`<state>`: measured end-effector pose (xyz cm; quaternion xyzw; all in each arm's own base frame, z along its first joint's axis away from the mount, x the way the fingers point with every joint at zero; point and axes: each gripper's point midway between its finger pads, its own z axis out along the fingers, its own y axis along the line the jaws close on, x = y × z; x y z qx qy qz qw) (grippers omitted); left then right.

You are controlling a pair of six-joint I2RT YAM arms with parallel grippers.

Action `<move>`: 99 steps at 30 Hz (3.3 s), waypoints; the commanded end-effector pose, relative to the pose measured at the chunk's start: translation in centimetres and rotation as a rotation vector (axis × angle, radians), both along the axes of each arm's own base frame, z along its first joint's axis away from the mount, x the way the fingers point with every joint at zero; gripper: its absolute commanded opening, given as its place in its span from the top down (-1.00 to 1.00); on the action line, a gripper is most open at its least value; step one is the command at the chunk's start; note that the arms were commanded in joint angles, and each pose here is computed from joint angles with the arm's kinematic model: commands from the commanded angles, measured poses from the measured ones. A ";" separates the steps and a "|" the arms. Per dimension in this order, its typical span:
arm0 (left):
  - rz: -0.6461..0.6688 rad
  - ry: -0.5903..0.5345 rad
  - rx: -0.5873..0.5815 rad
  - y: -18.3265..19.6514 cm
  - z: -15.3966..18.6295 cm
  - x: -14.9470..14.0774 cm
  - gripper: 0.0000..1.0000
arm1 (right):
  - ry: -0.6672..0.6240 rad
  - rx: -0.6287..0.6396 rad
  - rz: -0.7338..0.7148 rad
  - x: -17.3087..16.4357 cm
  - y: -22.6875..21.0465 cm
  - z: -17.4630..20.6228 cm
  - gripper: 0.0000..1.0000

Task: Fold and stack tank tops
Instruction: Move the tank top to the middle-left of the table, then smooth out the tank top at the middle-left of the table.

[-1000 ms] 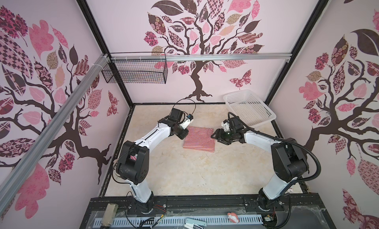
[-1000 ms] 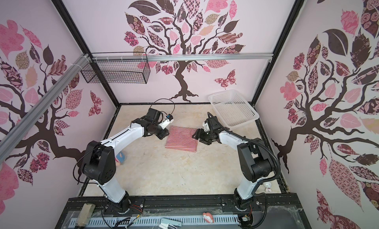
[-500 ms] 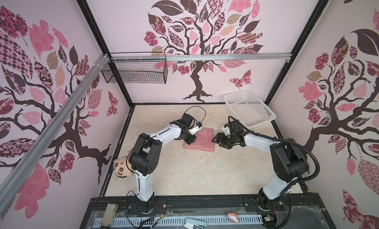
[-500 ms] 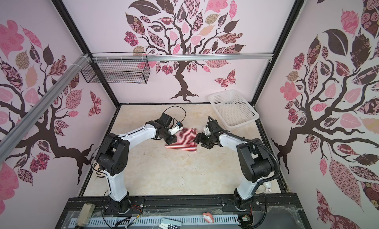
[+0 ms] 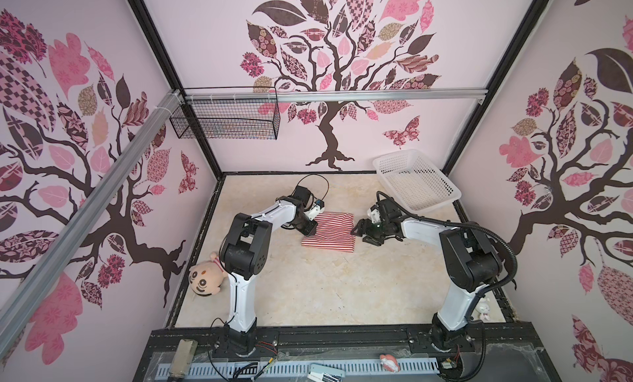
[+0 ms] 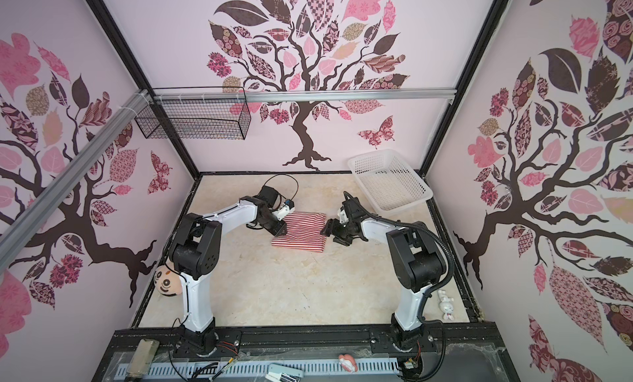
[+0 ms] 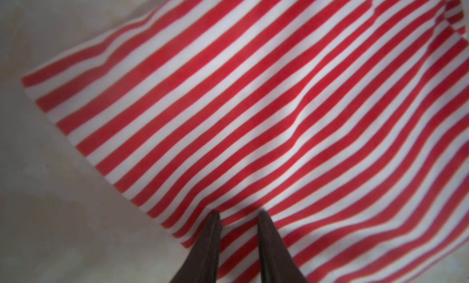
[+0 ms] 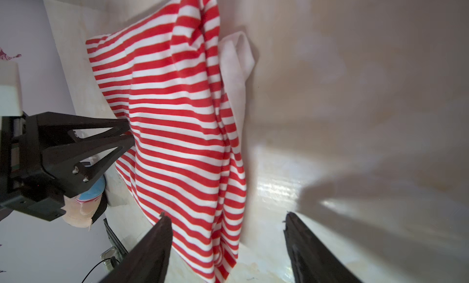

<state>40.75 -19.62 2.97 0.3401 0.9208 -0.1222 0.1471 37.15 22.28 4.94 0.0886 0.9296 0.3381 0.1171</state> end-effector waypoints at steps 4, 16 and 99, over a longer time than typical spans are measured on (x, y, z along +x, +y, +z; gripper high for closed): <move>0.079 0.050 0.001 2.3 0.0 -1.2 0.41 | -0.011 0.027 0.003 2.5 1.1 0.0 -0.46; 0.114 -0.058 0.120 7.2 0.8 -0.2 0.41 | -0.003 0.115 0.054 3.6 5.2 0.2 -0.47; 0.089 0.022 -0.099 4.1 5.8 -2.2 0.42 | -0.109 -0.015 -0.005 -3.9 -1.0 5.6 -0.61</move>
